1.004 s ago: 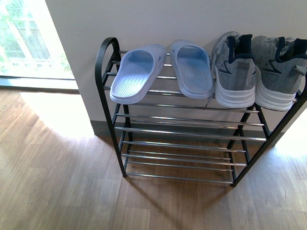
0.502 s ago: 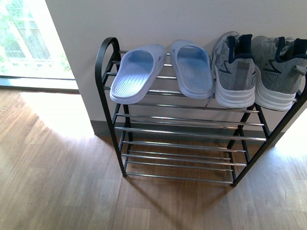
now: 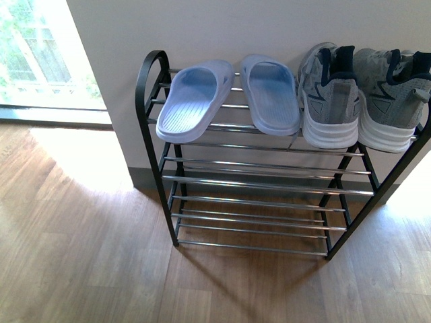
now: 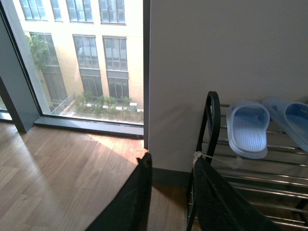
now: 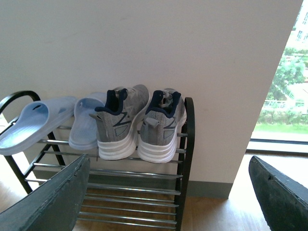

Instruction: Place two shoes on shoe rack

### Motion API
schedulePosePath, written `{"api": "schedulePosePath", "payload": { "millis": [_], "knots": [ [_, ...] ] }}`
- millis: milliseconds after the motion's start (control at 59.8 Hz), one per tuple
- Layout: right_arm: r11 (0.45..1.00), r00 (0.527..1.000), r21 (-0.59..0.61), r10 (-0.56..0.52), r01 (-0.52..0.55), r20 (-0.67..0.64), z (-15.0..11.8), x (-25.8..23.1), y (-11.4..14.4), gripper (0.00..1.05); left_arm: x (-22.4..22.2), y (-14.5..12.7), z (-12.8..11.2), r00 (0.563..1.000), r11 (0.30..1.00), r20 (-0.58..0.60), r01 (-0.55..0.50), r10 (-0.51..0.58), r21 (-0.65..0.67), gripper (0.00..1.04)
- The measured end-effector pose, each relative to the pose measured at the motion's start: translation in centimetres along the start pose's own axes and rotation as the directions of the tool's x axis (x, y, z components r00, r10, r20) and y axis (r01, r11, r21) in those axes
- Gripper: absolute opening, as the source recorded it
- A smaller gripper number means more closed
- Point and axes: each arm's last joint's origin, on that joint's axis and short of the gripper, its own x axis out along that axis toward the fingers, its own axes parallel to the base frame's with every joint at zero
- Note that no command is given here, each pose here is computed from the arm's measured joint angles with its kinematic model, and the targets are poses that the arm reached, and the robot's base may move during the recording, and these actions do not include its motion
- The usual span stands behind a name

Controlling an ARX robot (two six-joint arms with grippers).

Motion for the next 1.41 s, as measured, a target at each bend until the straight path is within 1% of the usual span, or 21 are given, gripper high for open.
{"api": "schedulePosePath", "payload": {
  "millis": [67, 134, 201, 284, 368, 435, 1405],
  "knots": [
    [1.000, 1.000, 0.000, 0.000, 0.000, 0.000, 0.00, 0.00, 0.00, 0.96, 0.00, 0.00, 0.00, 1.000, 1.000, 0.000, 0.000, 0.000, 0.000, 0.41],
    [1.000, 1.000, 0.000, 0.000, 0.000, 0.000, 0.00, 0.00, 0.00, 0.96, 0.00, 0.00, 0.00, 1.000, 1.000, 0.000, 0.000, 0.000, 0.000, 0.59],
    [1.000, 1.000, 0.000, 0.002, -0.002, -0.001, -0.01, 0.00, 0.01, 0.96, 0.00, 0.01, 0.00, 1.000, 1.000, 0.000, -0.002, 0.002, 0.000, 0.69],
    [1.000, 1.000, 0.000, 0.002, -0.002, -0.001, -0.01, 0.00, 0.00, 0.96, 0.00, 0.02, 0.00, 1.000, 1.000, 0.000, -0.004, 0.004, 0.000, 0.85],
    [1.000, 1.000, 0.000, -0.002, 0.002, 0.000, 0.00, 0.00, -0.01, 0.96, 0.00, 0.00, 0.00, 1.000, 1.000, 0.000, 0.002, -0.002, 0.003, 0.97],
    [1.000, 1.000, 0.000, -0.005, 0.005, 0.000, 0.00, -0.01, -0.02, 0.96, 0.00, 0.00, 0.00, 1.000, 1.000, 0.000, 0.001, -0.001, 0.003, 0.95],
    [1.000, 1.000, 0.003, 0.000, 0.000, 0.001, 0.01, -0.01, -0.01, 0.96, -0.01, 0.01, 0.01, 1.000, 1.000, 0.001, 0.000, 0.000, 0.004, 0.95]
  ]
}}
